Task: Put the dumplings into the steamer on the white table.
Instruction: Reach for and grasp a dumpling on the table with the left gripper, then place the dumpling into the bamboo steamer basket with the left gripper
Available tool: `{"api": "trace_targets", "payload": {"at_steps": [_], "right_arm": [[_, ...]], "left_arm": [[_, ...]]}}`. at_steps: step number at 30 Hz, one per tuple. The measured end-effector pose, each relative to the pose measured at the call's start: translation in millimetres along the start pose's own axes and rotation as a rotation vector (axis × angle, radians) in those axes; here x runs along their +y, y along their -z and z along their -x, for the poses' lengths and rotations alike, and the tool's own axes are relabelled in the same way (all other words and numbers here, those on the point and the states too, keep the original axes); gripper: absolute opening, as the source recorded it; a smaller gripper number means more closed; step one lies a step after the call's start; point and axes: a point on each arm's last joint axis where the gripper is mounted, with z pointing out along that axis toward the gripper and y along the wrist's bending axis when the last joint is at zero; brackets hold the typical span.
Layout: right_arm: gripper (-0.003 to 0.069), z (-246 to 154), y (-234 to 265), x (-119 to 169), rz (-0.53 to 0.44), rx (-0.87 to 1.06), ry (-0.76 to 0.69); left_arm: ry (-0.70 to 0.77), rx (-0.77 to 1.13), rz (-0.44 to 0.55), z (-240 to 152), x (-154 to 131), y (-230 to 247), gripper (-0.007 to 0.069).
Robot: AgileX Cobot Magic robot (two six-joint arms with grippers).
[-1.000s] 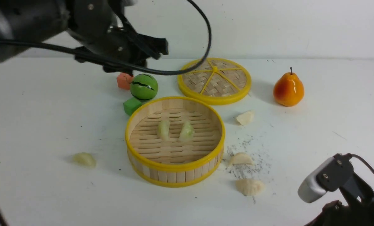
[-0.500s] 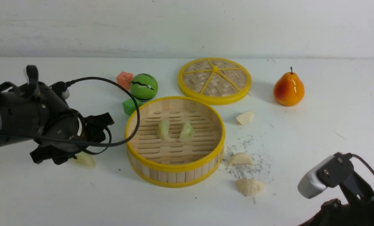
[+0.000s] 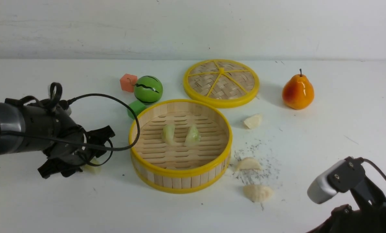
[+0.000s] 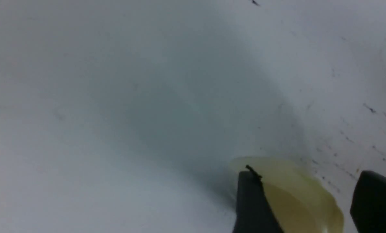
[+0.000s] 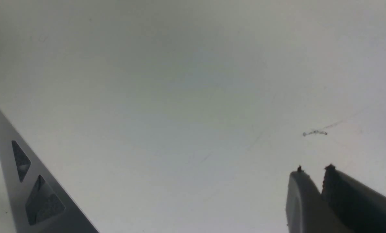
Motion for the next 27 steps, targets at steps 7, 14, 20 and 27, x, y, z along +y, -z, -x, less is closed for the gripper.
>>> {"api": "trace_targets", "payload": {"at_steps": [7, 14, 20, 27], "right_arm": [[0.0104, 0, 0, 0, -0.002, -0.001, 0.001], [0.0107, 2, 0, -2, -0.019, -0.019, 0.003], [0.0113, 2, 0, -3, -0.031, -0.023, 0.012], [0.0114, 2, 0, -3, -0.034, -0.026, 0.013]], "left_arm": [[-0.141, -0.071, -0.069, 16, -13, 29, 0.0164], [-0.331, -0.180, -0.294, 26, -70, 106, 0.0164], [-0.523, -0.041, -0.414, -3, -131, 121, 0.0164], [-0.635, 0.181, -0.473, -30, -179, 78, 0.0164]]}}
